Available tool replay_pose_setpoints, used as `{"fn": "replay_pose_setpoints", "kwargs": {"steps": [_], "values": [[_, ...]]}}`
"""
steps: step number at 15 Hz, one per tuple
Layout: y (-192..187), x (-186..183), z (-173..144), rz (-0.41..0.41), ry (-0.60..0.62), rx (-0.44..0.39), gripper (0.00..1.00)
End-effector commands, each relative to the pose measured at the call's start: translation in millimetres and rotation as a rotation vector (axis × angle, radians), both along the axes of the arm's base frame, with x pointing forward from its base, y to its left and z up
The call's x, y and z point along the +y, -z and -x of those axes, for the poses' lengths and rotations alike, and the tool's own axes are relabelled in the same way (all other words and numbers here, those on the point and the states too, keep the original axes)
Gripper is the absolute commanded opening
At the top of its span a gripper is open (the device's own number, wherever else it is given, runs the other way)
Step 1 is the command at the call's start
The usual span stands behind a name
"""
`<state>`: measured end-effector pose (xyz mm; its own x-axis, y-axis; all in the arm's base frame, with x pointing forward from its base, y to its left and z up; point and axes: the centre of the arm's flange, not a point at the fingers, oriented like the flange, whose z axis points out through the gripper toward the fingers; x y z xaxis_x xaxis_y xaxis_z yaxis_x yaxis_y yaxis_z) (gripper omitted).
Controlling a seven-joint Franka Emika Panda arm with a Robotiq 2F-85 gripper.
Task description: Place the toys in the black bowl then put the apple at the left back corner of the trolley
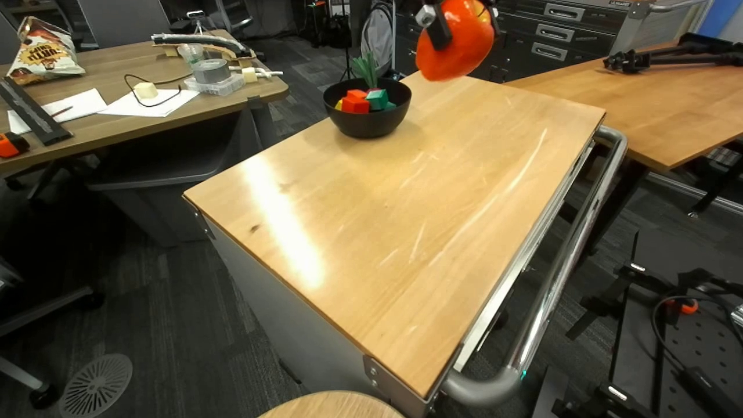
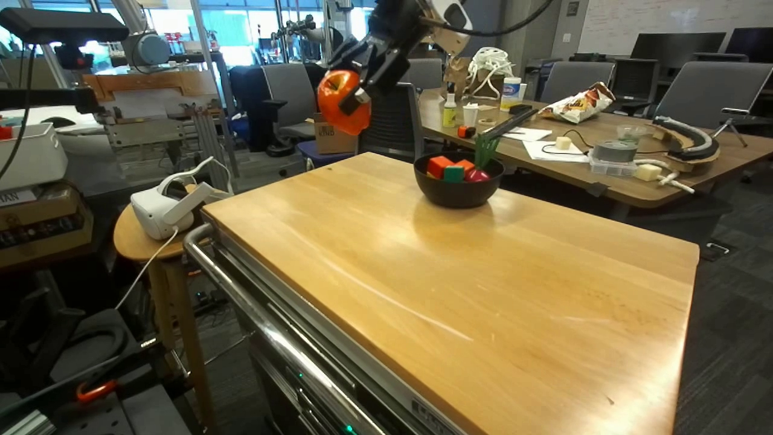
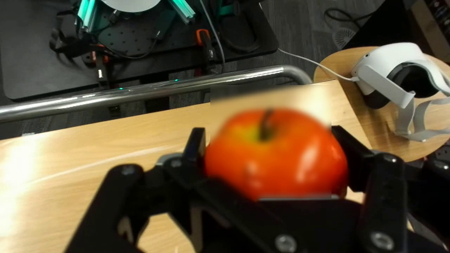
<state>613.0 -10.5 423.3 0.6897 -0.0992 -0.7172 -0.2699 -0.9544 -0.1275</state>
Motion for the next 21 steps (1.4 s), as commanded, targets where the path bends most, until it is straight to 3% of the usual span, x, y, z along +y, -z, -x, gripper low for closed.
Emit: {"fn": "replay_pose_setpoints", "kwargs": {"steps": [1, 7, 13, 17, 21], "values": [[9.3, 62.3, -24.9, 0.011, -0.052, 0.03, 0.6], [49.5, 139.8, -32.7, 0.107, -0.12, 0.075, 0.6], [99.8, 177.8, -30.6, 0.268, -0.164, 0.154, 0.6], [122.7, 201.9, -35.2, 0.376, -0.296, 0.189, 0.6], [126.8, 225.4, -33.3, 0.418, -0.377, 0.258, 0.6]]}}
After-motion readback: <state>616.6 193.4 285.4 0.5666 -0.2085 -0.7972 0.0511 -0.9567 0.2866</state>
